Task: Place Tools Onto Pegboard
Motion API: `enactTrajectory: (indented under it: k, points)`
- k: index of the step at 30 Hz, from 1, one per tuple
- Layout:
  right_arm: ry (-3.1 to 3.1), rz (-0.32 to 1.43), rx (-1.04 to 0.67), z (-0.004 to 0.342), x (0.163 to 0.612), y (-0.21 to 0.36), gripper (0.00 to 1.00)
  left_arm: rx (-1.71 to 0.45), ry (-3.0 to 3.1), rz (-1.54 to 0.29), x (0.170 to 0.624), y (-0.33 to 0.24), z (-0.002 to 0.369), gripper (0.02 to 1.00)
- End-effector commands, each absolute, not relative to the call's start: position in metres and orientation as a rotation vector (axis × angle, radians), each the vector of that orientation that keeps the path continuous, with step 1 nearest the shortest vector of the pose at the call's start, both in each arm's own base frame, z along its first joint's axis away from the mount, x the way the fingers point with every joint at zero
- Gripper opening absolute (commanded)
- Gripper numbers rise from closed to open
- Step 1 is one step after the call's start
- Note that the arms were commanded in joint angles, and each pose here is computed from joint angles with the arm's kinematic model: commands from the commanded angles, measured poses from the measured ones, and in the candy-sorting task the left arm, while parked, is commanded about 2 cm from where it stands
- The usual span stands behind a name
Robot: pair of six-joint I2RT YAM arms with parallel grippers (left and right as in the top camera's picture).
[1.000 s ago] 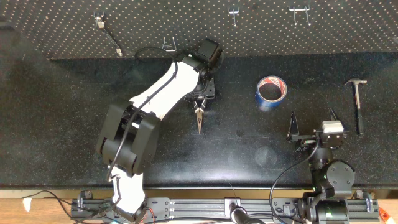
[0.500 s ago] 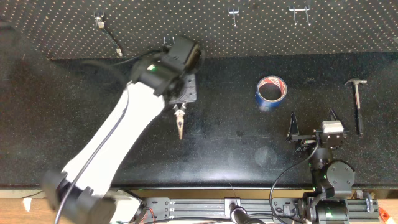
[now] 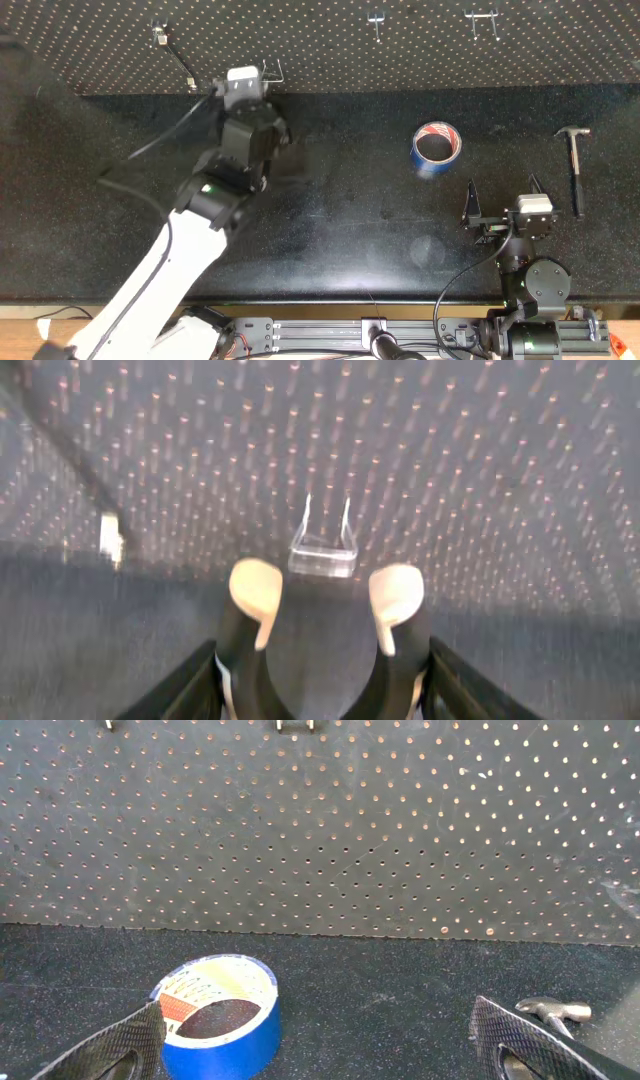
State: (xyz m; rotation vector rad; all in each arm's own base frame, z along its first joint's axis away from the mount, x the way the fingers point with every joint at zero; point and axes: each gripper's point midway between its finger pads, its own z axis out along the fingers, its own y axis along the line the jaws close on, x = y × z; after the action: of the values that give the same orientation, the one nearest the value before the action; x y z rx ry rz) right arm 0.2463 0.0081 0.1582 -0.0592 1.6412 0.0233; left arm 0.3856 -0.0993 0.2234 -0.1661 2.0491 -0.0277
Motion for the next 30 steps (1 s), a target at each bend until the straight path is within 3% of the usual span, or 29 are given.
enactTrajectory:
  k: [1,9,12,19,30]
  points:
    - [1.641,0.012,-0.066,0.157,0.246,0.008,0.996,-0.057,1.847,0.185,0.411,-0.087,0.268,0.029]
    - [1.641,0.012,-0.066,0.157,0.246,0.008,0.996,-0.095,1.790,0.226,0.417,-0.071,0.281,0.027]
    - [1.641,0.012,-0.066,0.157,0.246,0.008,0.996,-0.049,1.803,0.141,0.417,-0.076,0.282,0.027]
    - [1.641,0.012,-0.066,0.157,0.246,0.008,0.996,-0.072,1.776,0.033,0.373,-0.061,0.270,0.029]
    - [1.641,0.012,-0.066,0.157,0.246,0.008,0.996,-0.123,1.463,-0.096,0.399,-0.075,0.286,0.029]
